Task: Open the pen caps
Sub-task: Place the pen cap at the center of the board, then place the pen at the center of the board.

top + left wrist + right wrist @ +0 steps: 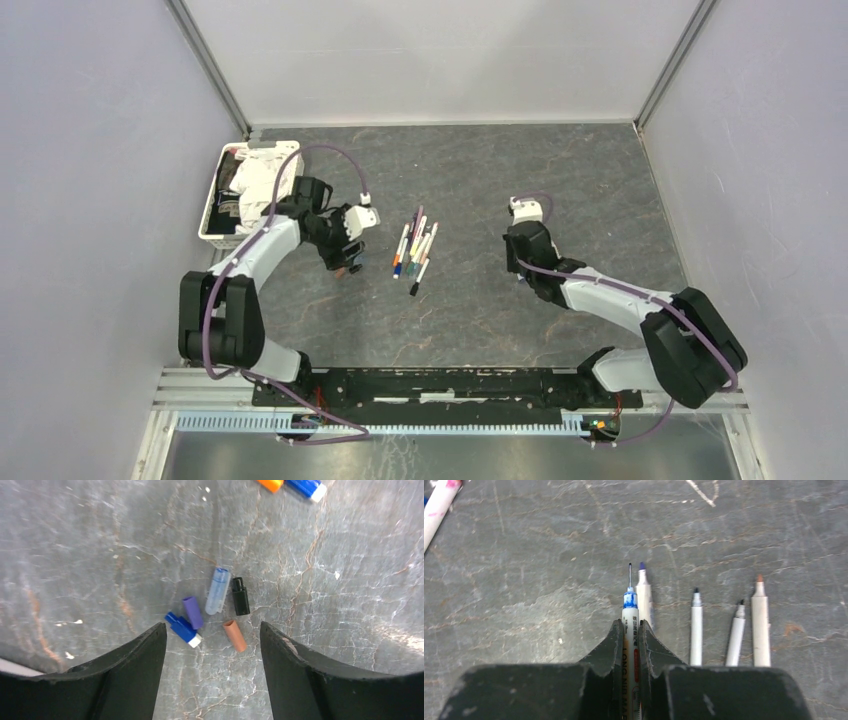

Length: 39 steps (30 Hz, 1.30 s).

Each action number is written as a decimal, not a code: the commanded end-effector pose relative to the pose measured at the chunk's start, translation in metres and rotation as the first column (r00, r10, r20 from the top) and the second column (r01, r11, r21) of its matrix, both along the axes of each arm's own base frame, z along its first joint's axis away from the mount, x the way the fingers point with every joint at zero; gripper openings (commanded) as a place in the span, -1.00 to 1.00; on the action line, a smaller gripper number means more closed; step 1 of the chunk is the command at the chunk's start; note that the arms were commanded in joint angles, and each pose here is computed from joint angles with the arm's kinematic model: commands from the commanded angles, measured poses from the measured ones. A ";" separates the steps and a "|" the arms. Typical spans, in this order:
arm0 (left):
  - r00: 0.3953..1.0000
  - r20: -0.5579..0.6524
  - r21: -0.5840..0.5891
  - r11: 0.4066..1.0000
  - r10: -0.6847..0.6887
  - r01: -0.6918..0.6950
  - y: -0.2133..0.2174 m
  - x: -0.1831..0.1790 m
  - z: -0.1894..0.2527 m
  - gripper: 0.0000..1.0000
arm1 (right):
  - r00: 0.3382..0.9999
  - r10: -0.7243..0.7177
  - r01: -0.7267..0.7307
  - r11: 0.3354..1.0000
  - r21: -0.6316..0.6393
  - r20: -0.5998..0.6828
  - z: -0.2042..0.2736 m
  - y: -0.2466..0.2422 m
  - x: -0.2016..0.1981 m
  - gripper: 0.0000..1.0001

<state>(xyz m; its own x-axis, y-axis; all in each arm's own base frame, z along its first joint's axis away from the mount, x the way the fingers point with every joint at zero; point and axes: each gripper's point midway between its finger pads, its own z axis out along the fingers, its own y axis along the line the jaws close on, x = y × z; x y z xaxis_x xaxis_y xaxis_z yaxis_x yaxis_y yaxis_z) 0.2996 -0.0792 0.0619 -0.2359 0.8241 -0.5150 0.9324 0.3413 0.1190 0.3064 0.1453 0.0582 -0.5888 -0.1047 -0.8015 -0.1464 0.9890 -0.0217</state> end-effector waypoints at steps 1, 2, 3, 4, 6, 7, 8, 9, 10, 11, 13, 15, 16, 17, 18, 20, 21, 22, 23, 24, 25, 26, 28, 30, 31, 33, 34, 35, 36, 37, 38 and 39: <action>0.998 -0.006 -0.109 0.992 0.058 -0.058 -0.012 0.005 0.046 0.51 | 0.993 -0.080 0.078 0.997 0.019 0.088 0.025 -0.017 0.019 -1.00; 0.997 -0.004 -0.123 0.990 0.073 -0.073 -0.012 0.006 0.053 0.52 | 0.992 -0.090 0.089 0.996 0.015 0.083 0.023 -0.021 0.020 -1.00; 0.996 -0.005 -0.133 0.987 0.088 -0.088 -0.013 0.008 0.059 0.54 | 0.992 -0.098 0.097 0.995 0.009 0.079 0.021 -0.025 0.021 -1.00; 0.995 -0.006 -0.140 0.985 0.103 -0.102 -0.013 0.009 0.066 0.54 | 0.992 -0.105 0.105 0.994 0.004 0.075 0.018 -0.027 0.021 -1.00; 0.990 -0.011 -0.147 0.979 0.143 -0.143 -0.011 0.011 0.078 0.63 | 0.990 -0.120 0.121 0.993 -0.007 0.073 0.011 -0.033 0.020 -1.00; 0.987 -0.011 -0.146 0.976 0.159 -0.159 -0.010 0.011 0.084 0.64 | 0.990 -0.128 0.129 0.992 -0.014 0.066 0.006 -0.037 0.020 -0.98; 0.985 -0.009 -0.151 0.973 0.173 -0.172 -0.009 0.013 0.091 0.64 | 0.990 -0.131 0.132 0.991 -0.017 0.057 0.002 -0.038 0.020 -0.96; 0.983 -0.014 -0.151 0.971 0.184 -0.184 -0.007 0.011 0.096 0.64 | 0.991 -0.127 0.128 0.991 -0.022 0.045 -0.003 -0.039 0.019 -0.93; 0.980 -0.011 -0.149 0.969 0.199 -0.198 -0.005 0.011 0.101 0.65 | 0.992 -0.124 0.125 0.992 -0.027 0.034 -0.007 -0.039 0.018 -0.90; 0.978 -0.004 -0.145 0.968 0.209 -0.207 -0.003 0.011 0.107 0.65 | 0.992 -0.122 0.122 0.992 -0.031 0.025 -0.010 -0.040 0.017 -0.88; 0.976 0.009 -0.131 0.968 0.216 -0.213 0.001 0.009 0.115 0.66 | 0.993 -0.117 0.117 0.993 -0.033 0.011 -0.016 -0.039 0.016 -0.83; 0.977 0.023 -0.123 0.970 0.212 -0.208 0.004 0.004 0.121 0.66 | 0.993 -0.118 0.118 0.992 -0.039 -0.009 -0.022 -0.040 0.015 -0.73; 0.977 0.030 -0.124 0.971 0.210 -0.205 0.004 0.003 0.124 0.66 | 0.993 -0.117 0.117 0.992 -0.037 -0.013 -0.023 -0.040 0.015 -0.71; 0.977 0.035 -0.125 0.971 0.209 -0.203 0.004 0.000 0.127 0.66 | 0.993 -0.118 0.117 0.992 -0.039 -0.020 -0.026 -0.041 0.014 -0.68; 0.977 0.043 -0.130 0.971 0.209 -0.202 0.004 -0.002 0.130 0.66 | 0.993 -0.117 0.116 0.992 -0.039 -0.026 -0.028 -0.042 0.014 -0.65; 0.976 0.055 -0.144 0.969 0.212 -0.203 0.002 -0.005 0.137 0.67 | 0.993 -0.111 0.110 0.993 -0.032 -0.037 -0.032 -0.042 0.012 -0.59; 0.975 0.058 -0.153 0.967 0.215 -0.204 0.002 -0.007 0.139 0.69 | 0.993 -0.109 0.107 0.994 -0.031 -0.044 -0.034 -0.043 0.012 -0.55; 0.974 0.062 -0.163 0.965 0.217 -0.204 0.000 -0.008 0.142 0.71 | 0.993 -0.103 0.101 0.994 -0.028 -0.050 -0.035 -0.041 0.011 -0.52; 0.974 0.063 -0.170 0.964 0.220 -0.207 0.000 -0.009 0.144 0.75 | 0.994 -0.095 0.094 0.995 -0.021 -0.054 -0.036 -0.040 0.010 -0.49; 0.973 0.064 -0.177 0.962 0.221 -0.207 -0.001 -0.009 0.146 0.91 | 0.994 -0.090 0.089 0.996 -0.018 -0.057 -0.037 -0.039 0.010 -0.46; 0.971 0.065 -0.179 0.960 0.230 -0.215 -0.001 -0.008 0.147 0.94 | 0.994 -0.089 0.088 0.996 -0.013 -0.062 -0.038 -0.038 0.009 -0.43; 0.970 0.062 -0.179 0.958 0.237 -0.223 -0.001 -0.007 0.148 0.94 | 0.994 -0.086 0.086 0.996 -0.011 -0.065 -0.039 -0.037 0.009 -0.42; 0.965 0.061 -0.173 0.955 0.256 -0.242 0.001 -0.004 0.149 0.95 | 0.994 -0.083 0.083 0.997 -0.009 -0.068 -0.039 -0.037 0.008 -0.40; 0.962 0.058 -0.171 0.952 0.268 -0.255 0.002 -0.003 0.150 0.94 | 0.995 -0.078 0.077 0.997 -0.006 -0.068 -0.038 -0.036 0.007 -0.40; 0.960 0.059 -0.171 0.950 0.274 -0.260 0.003 -0.002 0.151 0.94 | 0.995 -0.076 0.076 0.997 -0.004 -0.067 -0.037 -0.035 0.007 -0.40; 0.957 0.063 -0.173 0.948 0.282 -0.268 0.004 -0.001 0.154 0.94 | 0.996 -0.075 0.076 0.997 0.010 -0.056 -0.031 -0.034 0.009 -0.41; 0.957 0.067 -0.176 0.947 0.284 -0.268 0.004 -0.001 0.156 0.94 | 0.997 -0.067 0.069 0.997 0.024 -0.048 -0.026 -0.031 0.010 -0.41; 0.955 0.073 -0.178 0.946 0.286 -0.270 0.004 0.000 0.157 0.94 | 0.997 -0.062 0.063 0.997 0.039 -0.044 -0.023 -0.028 0.011 -0.41; 0.953 0.078 -0.178 0.945 0.292 -0.275 0.005 0.001 0.158 0.94 | 0.997 -0.057 0.059 0.997 0.057 -0.044 -0.019 -0.025 0.013 -0.41; 0.951 0.082 -0.178 0.944 0.297 -0.279 0.006 0.002 0.159 0.94 | 0.998 -0.052 0.055 0.996 0.077 -0.044 -0.016 -0.021 0.014 -0.41; 0.950 0.084 -0.177 0.943 0.300 -0.282 0.006 0.002 0.159 0.94 | 0.998 -0.044 0.049 0.994 0.100 -0.047 -0.013 -0.016 0.015 -0.41; 0.950 0.085 -0.177 0.943 0.301 -0.283 0.007 0.003 0.159 0.94 | 0.998 -0.043 0.049 0.992 0.117 -0.050 -0.011 -0.013 0.016 -0.41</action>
<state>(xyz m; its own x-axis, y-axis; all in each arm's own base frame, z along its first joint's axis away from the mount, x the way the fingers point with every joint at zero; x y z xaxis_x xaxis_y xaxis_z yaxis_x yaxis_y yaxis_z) 0.2955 -0.0757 0.2054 -0.3756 0.6635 -0.6471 0.8084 0.5760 0.1215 0.3107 0.1136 0.0233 -0.6568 -0.0542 -0.7521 -0.0846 0.9964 0.0020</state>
